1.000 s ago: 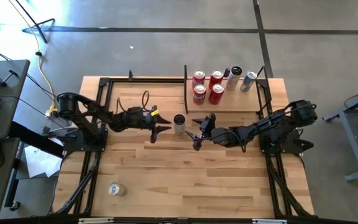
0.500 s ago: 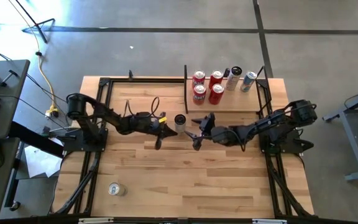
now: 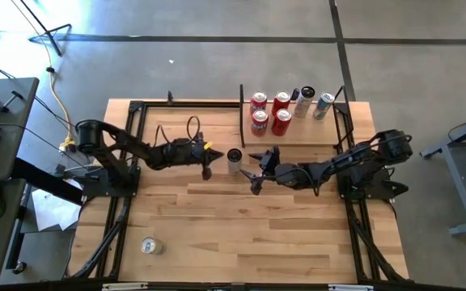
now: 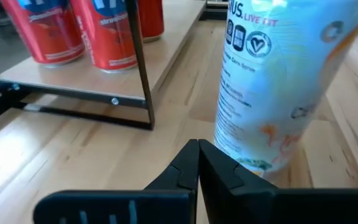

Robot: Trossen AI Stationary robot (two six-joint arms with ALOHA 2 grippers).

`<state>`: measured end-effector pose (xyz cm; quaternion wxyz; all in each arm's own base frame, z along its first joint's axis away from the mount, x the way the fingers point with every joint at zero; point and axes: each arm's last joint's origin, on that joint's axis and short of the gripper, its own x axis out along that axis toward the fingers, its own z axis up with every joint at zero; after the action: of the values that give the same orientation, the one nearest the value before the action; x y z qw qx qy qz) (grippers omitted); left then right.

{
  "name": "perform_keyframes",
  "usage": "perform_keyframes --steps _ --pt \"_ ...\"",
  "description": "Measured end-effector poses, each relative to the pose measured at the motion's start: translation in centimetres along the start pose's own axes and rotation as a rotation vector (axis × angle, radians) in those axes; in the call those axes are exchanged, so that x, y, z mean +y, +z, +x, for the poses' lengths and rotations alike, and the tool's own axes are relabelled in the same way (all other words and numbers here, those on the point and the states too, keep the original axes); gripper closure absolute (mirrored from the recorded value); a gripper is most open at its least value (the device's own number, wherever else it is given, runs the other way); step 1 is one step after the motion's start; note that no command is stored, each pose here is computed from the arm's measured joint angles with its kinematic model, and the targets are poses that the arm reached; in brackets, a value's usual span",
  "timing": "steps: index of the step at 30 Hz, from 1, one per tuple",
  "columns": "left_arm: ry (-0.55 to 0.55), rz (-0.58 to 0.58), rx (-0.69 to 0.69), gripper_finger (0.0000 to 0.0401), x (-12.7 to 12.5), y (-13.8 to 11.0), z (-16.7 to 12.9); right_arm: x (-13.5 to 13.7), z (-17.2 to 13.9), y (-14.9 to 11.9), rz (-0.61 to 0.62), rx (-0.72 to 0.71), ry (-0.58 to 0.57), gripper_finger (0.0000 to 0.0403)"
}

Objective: Place canned beverage on shelf
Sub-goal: Put the white yellow soda can on the shelf aligned with the white yellow soda can

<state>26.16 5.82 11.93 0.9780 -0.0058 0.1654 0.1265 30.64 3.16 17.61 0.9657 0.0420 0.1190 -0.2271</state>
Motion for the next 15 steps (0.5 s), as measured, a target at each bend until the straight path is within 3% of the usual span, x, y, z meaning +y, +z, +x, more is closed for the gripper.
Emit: perform_keyframes --steps 15 --pt "-0.128 0.035 -0.031 0.0401 -2.2 1.1 1.7 -0.3 0.9 0.4 -0.013 -0.094 0.001 0.0096"
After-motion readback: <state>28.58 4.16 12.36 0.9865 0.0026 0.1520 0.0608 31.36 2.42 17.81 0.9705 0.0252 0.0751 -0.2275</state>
